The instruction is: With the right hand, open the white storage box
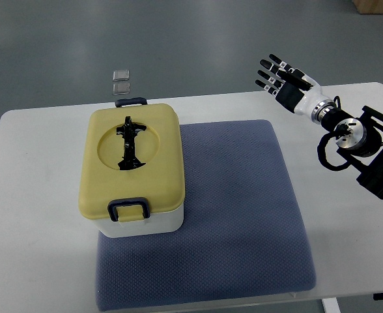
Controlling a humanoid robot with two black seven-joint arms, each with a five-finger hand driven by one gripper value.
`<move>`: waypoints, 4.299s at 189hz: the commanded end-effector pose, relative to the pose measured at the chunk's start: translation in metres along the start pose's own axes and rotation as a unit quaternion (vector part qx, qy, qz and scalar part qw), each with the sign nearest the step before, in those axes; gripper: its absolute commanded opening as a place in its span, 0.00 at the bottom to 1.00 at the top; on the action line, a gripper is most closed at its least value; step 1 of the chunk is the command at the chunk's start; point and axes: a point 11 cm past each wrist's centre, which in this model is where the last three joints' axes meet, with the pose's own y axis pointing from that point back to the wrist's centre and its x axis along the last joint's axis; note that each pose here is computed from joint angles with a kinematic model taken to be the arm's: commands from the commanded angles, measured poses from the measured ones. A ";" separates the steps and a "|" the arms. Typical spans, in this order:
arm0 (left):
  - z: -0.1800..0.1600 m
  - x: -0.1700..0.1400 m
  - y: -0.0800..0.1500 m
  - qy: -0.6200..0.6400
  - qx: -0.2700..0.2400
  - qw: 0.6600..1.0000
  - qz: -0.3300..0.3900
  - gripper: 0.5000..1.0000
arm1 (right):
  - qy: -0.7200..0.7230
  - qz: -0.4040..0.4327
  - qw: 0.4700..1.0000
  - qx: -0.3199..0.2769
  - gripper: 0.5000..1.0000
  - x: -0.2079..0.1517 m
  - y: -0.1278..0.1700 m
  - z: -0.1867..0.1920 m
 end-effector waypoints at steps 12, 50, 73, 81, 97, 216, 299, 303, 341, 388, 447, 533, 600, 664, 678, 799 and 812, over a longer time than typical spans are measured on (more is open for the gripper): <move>0.000 0.001 0.000 -0.001 0.000 1.000 0.001 1.00 | 0.013 0.015 1.000 0.015 0.90 0.006 0.001 -0.004; 0.000 0.000 0.000 0.000 0.000 1.000 0.000 1.00 | 0.019 0.014 0.999 0.025 0.90 0.007 0.002 -0.009; 0.000 0.000 0.000 0.000 0.000 1.000 0.000 1.00 | 0.042 0.008 0.999 0.020 0.89 0.002 0.000 -0.007; 0.000 0.000 0.000 -0.001 0.000 1.000 0.000 1.00 | 0.056 0.008 0.998 0.016 0.89 0.001 -0.001 -0.005; 0.000 0.000 0.000 -0.001 0.000 1.000 0.000 1.00 | 0.080 0.007 0.997 0.010 0.90 0.002 0.000 -0.003; 0.000 0.000 0.000 0.000 0.000 1.000 0.000 1.00 | 0.378 -0.095 0.920 0.025 0.89 -0.043 -0.007 -0.016; 0.000 0.000 0.000 -0.001 0.000 1.000 0.000 1.00 | 0.599 -0.270 0.747 0.100 0.89 -0.142 0.007 -0.052; 0.000 0.000 0.000 -0.001 0.000 1.000 0.000 1.00 | 0.610 -0.279 0.735 0.101 0.89 -0.148 0.007 -0.051; 0.000 0.000 0.000 0.000 0.000 1.000 0.000 1.00 | 0.694 -0.360 0.612 0.121 0.89 -0.203 0.016 -0.047; -0.001 0.000 0.000 0.000 0.000 1.000 0.000 1.00 | 0.762 -0.423 0.481 0.093 0.89 -0.244 0.022 -0.028; 0.000 0.000 0.000 0.000 0.000 1.000 0.000 1.00 | 0.819 -0.480 0.300 0.089 0.89 -0.302 0.027 0.011; 0.000 0.000 0.000 -0.001 0.000 1.000 0.000 1.00 | 0.842 -0.497 0.174 0.116 0.89 -0.327 0.027 0.053; 0.000 0.000 0.000 -0.001 0.000 1.000 0.000 1.00 | 0.849 -0.484 0.168 0.129 0.88 -0.325 0.019 0.056; 0.000 0.000 0.000 0.000 0.000 1.000 0.000 1.00 | 0.846 -0.491 0.165 0.125 0.86 -0.317 0.018 0.071; 0.000 0.000 0.000 0.000 0.000 1.000 0.000 1.00 | 0.847 -0.490 0.165 0.125 0.80 -0.317 0.018 0.072; 0.000 0.000 0.000 -0.001 0.000 1.000 0.000 1.00 | 0.848 -0.490 0.163 0.123 0.00 -0.312 0.017 0.071; 0.000 0.000 0.000 0.000 0.000 1.000 0.000 1.00 | 0.846 -0.489 0.165 0.132 0.00 -0.314 0.017 0.070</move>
